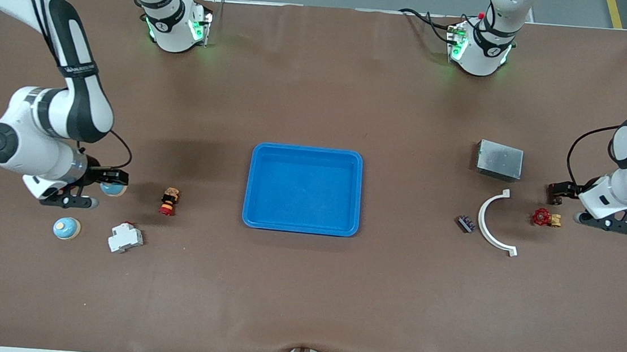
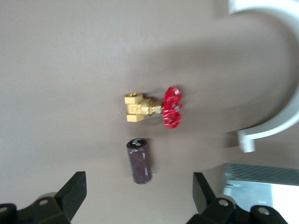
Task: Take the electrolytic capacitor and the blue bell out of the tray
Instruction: 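Carry the bell beside the buttons while the left gripper releases the capacitor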
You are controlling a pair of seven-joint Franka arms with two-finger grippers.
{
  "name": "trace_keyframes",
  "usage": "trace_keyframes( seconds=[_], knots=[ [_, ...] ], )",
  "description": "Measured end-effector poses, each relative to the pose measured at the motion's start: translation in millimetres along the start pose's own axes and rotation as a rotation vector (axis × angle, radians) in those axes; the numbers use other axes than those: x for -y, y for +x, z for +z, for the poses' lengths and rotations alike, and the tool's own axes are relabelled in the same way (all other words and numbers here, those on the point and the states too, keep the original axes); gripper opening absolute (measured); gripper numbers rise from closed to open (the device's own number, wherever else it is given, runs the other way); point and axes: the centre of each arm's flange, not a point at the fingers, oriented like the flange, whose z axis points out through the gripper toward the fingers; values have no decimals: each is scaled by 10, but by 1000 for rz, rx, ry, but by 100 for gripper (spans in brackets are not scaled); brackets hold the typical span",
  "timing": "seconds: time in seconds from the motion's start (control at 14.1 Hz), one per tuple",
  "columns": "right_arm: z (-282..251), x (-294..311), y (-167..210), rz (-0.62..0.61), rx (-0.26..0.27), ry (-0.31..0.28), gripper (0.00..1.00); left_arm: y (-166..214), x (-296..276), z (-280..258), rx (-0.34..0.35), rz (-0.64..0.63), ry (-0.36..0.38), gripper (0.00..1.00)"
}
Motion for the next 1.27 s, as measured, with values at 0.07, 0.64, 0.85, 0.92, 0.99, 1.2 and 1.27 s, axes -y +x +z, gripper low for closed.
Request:
trace_keyframes(
  seconds=[0.07, 0.64, 0.85, 0.92, 0.99, 1.2, 1.27],
  knots=[
    [117, -22, -88, -15, -8, -1, 67, -21, -17, -243, -10, -20, 3, 100],
    [274, -569, -269, -62, -59, 5, 67, -163, -337, -2347, -216, -289, -23, 100],
    [369, -509, -308, -58, -59, 17, 67, -190, -496, -2948, -268, -288, -18, 100],
    [407, -499, -311, -59, -61, 18, 67, -202, -528, -3057, -277, -284, -17, 100],
    [451, -486, -309, -60, -61, 19, 67, -214, -553, -3112, -274, -279, -17, 100],
    [592, -402, -284, -72, -68, 20, 67, -204, -734, -3183, -260, -249, -21, 100],
    [635, -393, -283, -73, -65, 21, 67, -201, -827, -3226, -257, -236, -23, 100]
  ],
)
